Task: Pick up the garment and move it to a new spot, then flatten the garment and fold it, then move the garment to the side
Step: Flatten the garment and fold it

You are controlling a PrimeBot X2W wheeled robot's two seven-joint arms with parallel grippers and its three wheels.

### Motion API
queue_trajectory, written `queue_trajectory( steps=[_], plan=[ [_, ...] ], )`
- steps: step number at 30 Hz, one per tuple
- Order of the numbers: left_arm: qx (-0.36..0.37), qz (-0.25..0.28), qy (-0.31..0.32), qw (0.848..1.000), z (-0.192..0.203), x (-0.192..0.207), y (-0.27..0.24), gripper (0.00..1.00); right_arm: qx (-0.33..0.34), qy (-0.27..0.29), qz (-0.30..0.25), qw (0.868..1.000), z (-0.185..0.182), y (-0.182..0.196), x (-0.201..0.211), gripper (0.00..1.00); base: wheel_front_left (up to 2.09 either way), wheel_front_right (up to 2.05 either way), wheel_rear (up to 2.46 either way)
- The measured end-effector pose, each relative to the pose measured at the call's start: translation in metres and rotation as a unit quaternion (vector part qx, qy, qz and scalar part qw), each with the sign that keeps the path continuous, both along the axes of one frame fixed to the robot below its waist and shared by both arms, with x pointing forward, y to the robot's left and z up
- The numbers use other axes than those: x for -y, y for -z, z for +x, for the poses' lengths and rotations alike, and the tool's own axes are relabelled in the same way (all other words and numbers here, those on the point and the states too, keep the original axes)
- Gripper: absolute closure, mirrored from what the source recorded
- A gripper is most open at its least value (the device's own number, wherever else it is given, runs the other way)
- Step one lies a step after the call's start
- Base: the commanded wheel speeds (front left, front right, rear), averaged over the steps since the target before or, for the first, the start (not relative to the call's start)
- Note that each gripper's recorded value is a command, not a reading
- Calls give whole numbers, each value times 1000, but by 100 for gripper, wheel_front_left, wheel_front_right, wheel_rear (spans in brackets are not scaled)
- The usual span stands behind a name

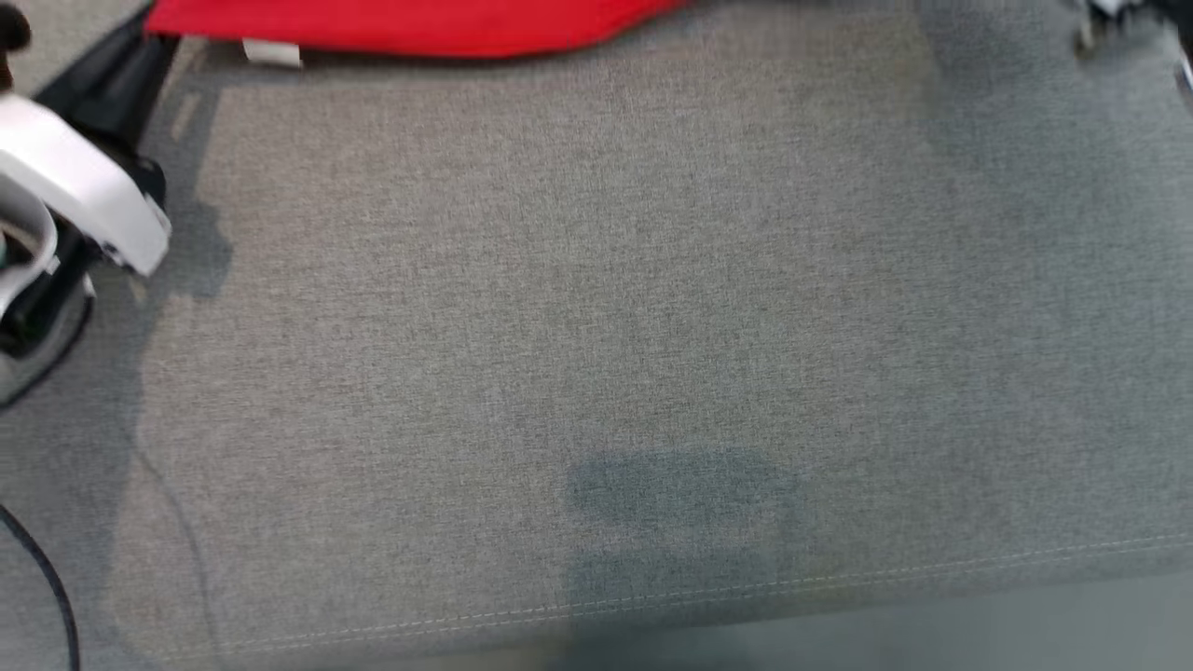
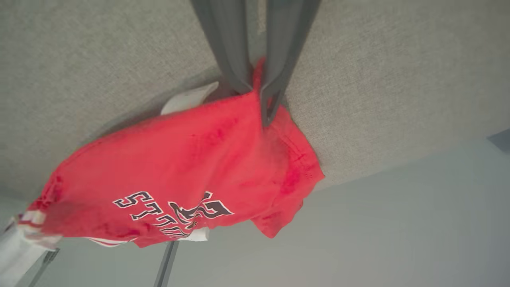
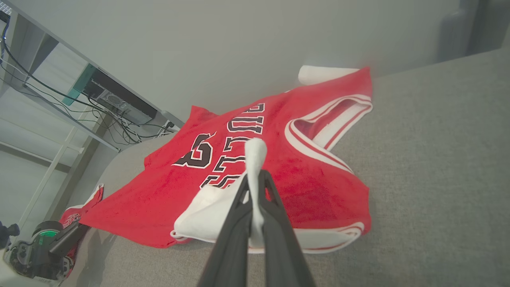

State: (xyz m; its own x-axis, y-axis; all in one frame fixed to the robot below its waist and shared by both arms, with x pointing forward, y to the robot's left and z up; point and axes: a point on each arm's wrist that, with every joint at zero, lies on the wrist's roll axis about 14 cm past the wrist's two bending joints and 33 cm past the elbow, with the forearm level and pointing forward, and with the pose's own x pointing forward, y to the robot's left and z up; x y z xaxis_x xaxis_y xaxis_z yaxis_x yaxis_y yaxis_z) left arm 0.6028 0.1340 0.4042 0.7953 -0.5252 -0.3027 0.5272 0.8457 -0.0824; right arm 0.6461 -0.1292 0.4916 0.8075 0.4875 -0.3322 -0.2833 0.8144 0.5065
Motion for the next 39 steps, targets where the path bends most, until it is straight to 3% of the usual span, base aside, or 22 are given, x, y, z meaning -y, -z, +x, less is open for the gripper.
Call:
queue_trajectory(
  steps=[7,17,39],
  plan=[
    [-20,-26,-24,999,-53,-5,5,100,-107,-7,35,994,-74,29,35,100,0,0,0],
    [-20,-8,-32,999,-127,-4,4,100,-143,-12,65,988,-153,28,37,100,0,0,0],
    [-41,16,-36,998,-211,7,20,100,-152,9,76,985,-237,48,29,100,0,0,0]
  ],
)
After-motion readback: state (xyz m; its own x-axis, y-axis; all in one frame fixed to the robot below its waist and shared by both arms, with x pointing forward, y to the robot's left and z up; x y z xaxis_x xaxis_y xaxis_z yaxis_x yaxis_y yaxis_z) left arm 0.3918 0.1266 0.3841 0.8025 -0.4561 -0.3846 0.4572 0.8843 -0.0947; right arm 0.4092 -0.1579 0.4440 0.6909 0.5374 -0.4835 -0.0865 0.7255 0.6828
